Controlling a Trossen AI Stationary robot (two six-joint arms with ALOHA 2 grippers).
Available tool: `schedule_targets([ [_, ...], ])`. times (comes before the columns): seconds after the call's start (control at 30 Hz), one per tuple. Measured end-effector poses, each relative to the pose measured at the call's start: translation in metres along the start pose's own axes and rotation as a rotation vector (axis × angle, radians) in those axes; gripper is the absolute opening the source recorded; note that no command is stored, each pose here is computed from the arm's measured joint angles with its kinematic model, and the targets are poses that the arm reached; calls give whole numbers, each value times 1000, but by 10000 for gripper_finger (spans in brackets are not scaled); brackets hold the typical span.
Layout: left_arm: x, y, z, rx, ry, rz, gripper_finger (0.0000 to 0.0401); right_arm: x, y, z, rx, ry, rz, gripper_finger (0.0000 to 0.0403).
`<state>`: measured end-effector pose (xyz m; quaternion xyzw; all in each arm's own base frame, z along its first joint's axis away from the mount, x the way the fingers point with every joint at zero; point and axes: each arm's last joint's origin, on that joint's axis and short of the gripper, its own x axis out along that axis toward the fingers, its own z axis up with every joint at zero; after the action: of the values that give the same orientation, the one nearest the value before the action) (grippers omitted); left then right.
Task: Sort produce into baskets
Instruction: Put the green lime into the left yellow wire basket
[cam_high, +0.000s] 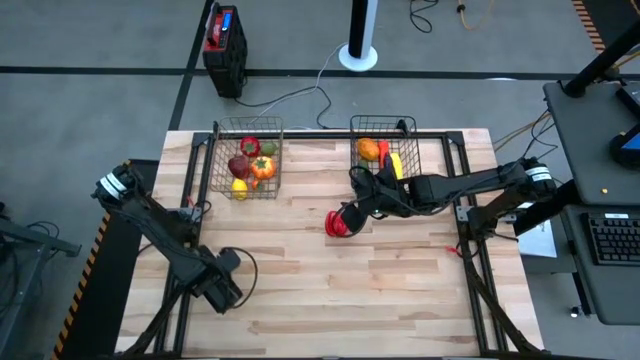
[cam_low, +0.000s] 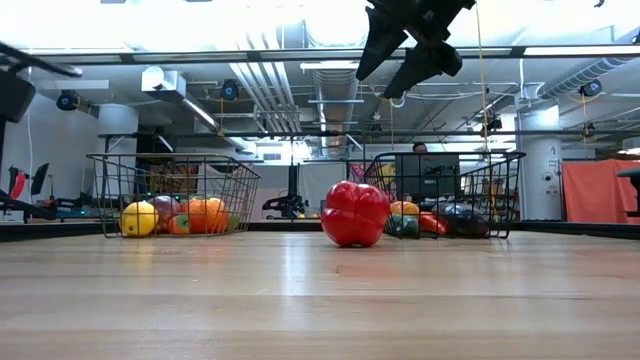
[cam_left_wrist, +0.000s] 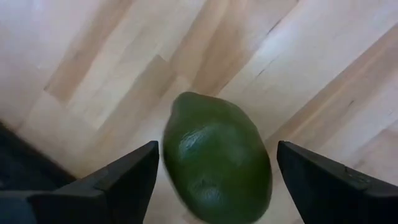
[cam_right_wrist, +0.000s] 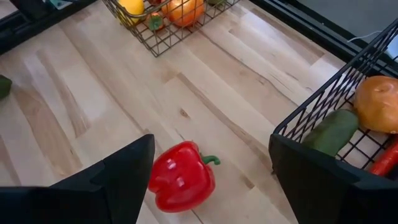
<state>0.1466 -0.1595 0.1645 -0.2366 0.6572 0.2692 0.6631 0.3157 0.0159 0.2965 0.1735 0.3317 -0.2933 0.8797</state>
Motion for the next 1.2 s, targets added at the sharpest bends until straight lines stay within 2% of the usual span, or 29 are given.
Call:
schedule_targets([
  [0.17,8,2,0,0,0,-15,287,0,0,0,7,0,0,308],
  [0.43,9,2,0,0,1,-15,216,0,0,0,7,0,0,306],
  [0.57,3,-2,0,12,-21,-38,207,0,0,0,6,0,1,304],
  [0.73,-18,-17,5,107,-166,-109,204,-2,4,-3,-15,0,10,305],
  [0.93,-56,-36,14,285,-430,-178,203,-9,20,-18,-56,-46,27,298],
  [1.07,-80,-41,23,396,-617,-161,202,-15,33,-32,-79,-87,64,299],
  [1.2,-99,-38,36,486,-739,-99,202,-21,44,-41,-88,-125,98,302],
])
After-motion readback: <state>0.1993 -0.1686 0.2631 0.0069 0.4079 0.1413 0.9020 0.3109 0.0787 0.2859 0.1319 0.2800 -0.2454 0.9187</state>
